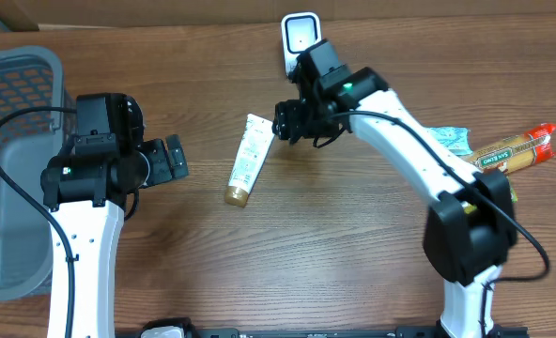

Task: Scan the item barcode
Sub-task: 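Move the right gripper to the white-and-gold tube and grasp it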

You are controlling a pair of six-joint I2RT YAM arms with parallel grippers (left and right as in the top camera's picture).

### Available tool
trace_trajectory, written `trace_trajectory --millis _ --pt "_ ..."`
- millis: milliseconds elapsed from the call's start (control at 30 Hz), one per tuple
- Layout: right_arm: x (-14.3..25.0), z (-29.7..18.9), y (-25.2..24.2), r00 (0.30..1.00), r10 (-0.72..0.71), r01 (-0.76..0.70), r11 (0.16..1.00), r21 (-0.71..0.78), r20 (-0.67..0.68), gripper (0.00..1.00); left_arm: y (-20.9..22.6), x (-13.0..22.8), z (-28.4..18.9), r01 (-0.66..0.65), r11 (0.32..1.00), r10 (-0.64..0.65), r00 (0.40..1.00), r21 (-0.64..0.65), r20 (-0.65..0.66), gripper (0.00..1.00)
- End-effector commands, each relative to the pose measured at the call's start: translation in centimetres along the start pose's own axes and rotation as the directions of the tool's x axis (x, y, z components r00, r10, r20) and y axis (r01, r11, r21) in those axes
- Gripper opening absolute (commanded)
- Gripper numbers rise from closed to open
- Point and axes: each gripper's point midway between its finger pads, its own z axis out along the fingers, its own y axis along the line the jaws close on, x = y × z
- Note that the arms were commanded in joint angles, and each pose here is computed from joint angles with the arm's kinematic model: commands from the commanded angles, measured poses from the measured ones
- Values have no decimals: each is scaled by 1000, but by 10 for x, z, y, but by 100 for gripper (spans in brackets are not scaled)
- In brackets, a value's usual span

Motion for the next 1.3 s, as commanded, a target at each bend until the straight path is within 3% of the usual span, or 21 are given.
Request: trace_trajectory --millis 0,300,600,933,1100,1267 --pt "6 29 -15 995 90 -88 995 50 -32 73 1 0 -2 -14 1000 14 1000 2 5 100" --pt "-6 67 -10 985 172 -172 985 2 -2 70 1 0 -2 -13 1000 13 1000 2 4 100" --pt "11 104 20 990 138 -139 990 -25 -21 74 1 0 -2 -14 1000 14 1000 2 5 99" --pt "11 111 23 993 118 -118 993 2 9 74 1 0 -2 -13 1000 13 1000 2 5 100" --pt "12 110 6 997 80 -81 992 91 22 57 1 0 -2 -13 1000 13 1000 2 5 100" --pt "33 106 -19 994 105 -94 972 215 -39 54 1 0 -2 -13 1000 13 1000 2 5 99"
